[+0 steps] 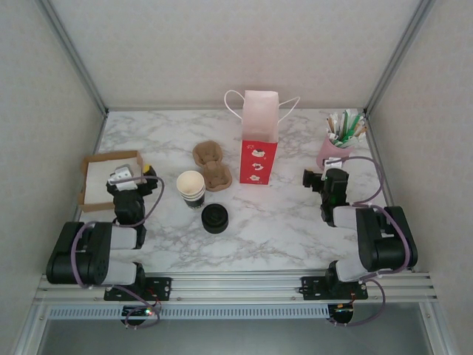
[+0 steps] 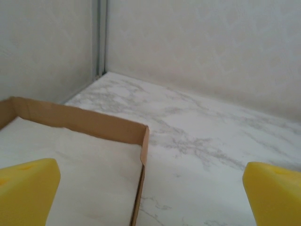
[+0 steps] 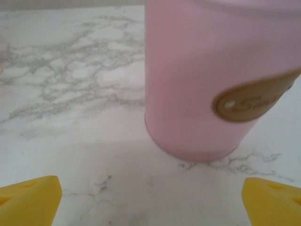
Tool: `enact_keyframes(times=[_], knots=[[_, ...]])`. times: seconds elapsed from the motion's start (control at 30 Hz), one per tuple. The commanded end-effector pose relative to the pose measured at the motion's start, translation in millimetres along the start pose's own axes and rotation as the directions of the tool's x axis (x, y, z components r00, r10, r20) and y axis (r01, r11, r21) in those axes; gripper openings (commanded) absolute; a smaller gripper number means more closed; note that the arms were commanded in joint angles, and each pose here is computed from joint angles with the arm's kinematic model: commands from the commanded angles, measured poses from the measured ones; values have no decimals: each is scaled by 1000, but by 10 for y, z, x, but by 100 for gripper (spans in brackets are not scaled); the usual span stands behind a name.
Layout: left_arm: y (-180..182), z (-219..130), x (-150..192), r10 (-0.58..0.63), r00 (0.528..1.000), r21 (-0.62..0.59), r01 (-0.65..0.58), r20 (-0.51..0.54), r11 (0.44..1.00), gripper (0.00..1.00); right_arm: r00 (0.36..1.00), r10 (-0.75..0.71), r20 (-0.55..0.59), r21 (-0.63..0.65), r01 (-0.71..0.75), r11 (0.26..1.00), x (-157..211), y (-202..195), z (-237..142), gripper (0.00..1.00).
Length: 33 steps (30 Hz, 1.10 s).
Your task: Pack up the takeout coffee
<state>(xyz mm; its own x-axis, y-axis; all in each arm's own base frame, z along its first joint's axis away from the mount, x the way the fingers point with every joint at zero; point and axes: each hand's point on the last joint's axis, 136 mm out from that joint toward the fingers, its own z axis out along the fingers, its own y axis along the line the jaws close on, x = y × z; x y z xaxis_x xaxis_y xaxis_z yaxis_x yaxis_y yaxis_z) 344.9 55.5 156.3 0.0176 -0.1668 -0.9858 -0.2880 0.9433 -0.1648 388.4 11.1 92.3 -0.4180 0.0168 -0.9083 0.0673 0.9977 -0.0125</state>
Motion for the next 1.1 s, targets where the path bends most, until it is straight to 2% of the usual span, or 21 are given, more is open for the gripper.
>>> enact_keyframes(times=[0.0,0.23,0.4,0.47,0.63,0.73,0.8,0.9,1.0,1.07], knots=[[49,-51,-193,-27,999,-40,28,43,999,99,998,-16,57,-6,16,1000,-346,25,-157,99],[-23,-103,-657,-165,985,-41,168,54,985,100,994,56,96,-45,-52,998,-881,42,-722,99],[-204,-188,-943,-353,936,17,353,3,935,99,978,196,73,-92,-189,978,-1192,35,-1243,99],[-290,-252,-1036,-433,900,36,435,-43,900,99,972,233,16,-117,-230,966,-1262,64,-1465,99],[-559,-502,-1250,-537,816,99,565,-211,819,99,947,302,-112,-214,-320,923,-1254,226,-1889,99],[-764,-646,-1320,-471,827,185,538,-306,823,99,935,312,-168,-236,-345,908,-1111,278,-1989,99],[-770,-700,-1236,-459,816,169,537,-352,826,99,925,322,-200,-253,-366,896,-1008,321,-2012,99],[-768,-754,-1054,-469,770,122,565,-433,816,100,911,330,-247,-267,-391,881,-876,374,-2023,99],[-773,-753,-808,-513,677,16,612,-528,791,100,889,355,-290,-242,-427,871,-808,380,-2000,99],[-950,-778,-669,-465,632,57,628,-620,776,100,857,410,-312,-174,-476,862,-741,312,-1950,99]])
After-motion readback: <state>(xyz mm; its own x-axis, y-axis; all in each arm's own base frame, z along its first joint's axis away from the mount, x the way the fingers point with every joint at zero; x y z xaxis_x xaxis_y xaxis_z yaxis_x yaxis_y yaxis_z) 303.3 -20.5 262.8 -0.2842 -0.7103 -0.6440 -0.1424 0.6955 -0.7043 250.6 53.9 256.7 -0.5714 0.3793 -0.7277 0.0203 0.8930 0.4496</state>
